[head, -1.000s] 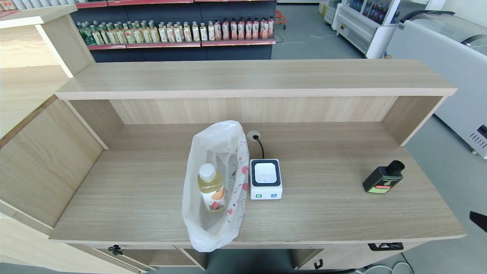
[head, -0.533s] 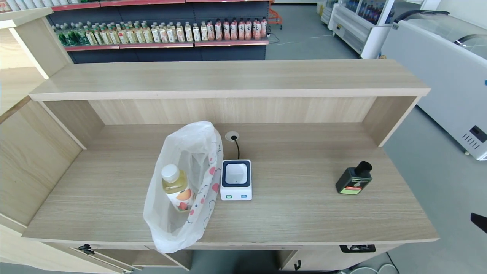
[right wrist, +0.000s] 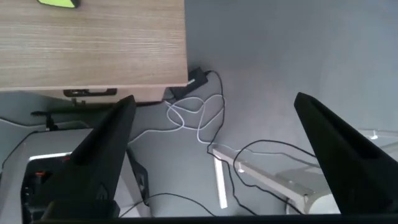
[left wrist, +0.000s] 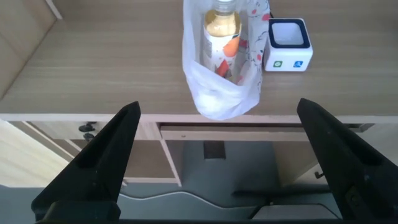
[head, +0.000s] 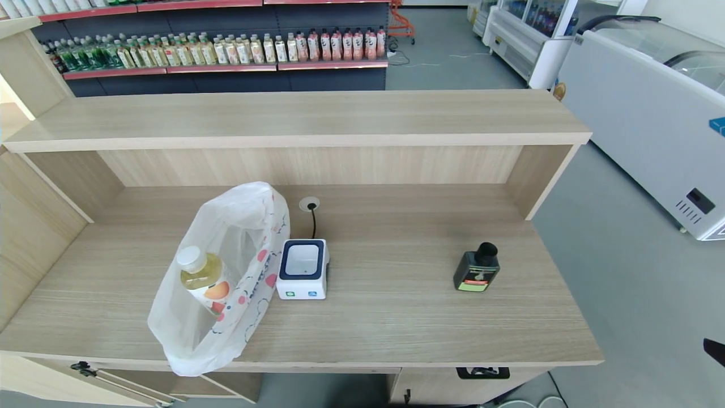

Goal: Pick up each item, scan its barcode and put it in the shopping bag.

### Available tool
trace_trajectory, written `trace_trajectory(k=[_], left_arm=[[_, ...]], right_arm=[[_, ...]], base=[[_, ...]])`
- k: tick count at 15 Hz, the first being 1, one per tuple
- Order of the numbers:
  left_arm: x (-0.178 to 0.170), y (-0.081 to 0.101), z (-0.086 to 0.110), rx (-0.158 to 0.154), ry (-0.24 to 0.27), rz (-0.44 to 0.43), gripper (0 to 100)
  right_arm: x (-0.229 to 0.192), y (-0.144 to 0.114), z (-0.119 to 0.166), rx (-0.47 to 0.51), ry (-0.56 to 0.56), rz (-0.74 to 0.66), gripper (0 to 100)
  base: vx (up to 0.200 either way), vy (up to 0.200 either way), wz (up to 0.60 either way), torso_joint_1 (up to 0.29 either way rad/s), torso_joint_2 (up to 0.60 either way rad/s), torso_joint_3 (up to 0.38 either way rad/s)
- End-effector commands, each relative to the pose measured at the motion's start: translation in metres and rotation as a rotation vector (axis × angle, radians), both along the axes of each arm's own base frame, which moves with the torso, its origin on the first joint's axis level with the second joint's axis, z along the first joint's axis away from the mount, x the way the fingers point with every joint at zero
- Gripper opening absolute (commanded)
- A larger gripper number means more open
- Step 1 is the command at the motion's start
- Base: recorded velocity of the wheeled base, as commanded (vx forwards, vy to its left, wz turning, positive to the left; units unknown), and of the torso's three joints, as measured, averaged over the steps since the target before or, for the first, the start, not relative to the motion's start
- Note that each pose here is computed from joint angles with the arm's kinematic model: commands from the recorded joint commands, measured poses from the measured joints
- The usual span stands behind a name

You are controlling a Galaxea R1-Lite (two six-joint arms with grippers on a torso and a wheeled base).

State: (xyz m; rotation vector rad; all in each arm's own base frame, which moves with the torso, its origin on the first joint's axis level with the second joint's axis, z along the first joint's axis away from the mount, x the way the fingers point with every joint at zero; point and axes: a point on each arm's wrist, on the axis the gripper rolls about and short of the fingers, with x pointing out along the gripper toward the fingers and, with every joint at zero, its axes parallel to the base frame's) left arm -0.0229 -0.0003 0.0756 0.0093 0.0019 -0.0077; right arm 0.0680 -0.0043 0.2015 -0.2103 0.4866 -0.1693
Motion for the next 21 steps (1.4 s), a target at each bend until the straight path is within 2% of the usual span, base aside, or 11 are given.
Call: trace_trajectory(k=[1, 3, 9, 12, 15, 18, 21], left_arm=[[0.0, 0.0, 0.0, -0.002, 0.0, 0.0, 100], [0.0, 0.0, 0.0, -0.008, 0.0, 0.0, 100], [0.0, 0.0, 0.0, -0.008, 0.0, 0.0, 100], [0.0, 0.0, 0.0, -0.008, 0.0, 0.0, 100], [0.0, 0.0, 0.0, -0.008, 0.0, 0.0, 100], [0.0, 0.0, 0.0, -0.008, 0.0, 0.0, 100], [0.0, 0.0, 0.0, -0.008, 0.0, 0.0, 100]], right_arm=[[0.003, 0.0, -0.001, -0.016, 0.02, 0.006, 100], [0.008, 0.0, 0.0, -0.042, 0.036, 0.02, 100], [0.065, 0.002, 0.006, -0.182, 0.202, 0.148, 100], [0.1, 0.007, -0.005, -0.162, 0.27, 0.253, 100], [0.13, 0.01, -0.017, -0.148, 0.258, 0.283, 100], [0.15, 0.022, -0.03, -0.072, 0.268, 0.448, 100], [0.171, 0.039, -0.038, -0.088, 0.235, 0.523, 100]], base=[[0.0, -0.2, 0.0, -0.002, 0.0, 0.007], [0.0, -0.1, 0.0, 0.001, 0.0, 0.001], [0.0, 0.0, 0.0, 0.0, 0.0, 0.0], [0.0, 0.0, 0.0, 0.0, 0.0, 0.0], [0.0, 0.0, 0.0, 0.0, 0.0, 0.0], [0.0, 0.0, 0.0, 0.0, 0.0, 0.0], [0.0, 0.0, 0.0, 0.0, 0.0, 0.0]])
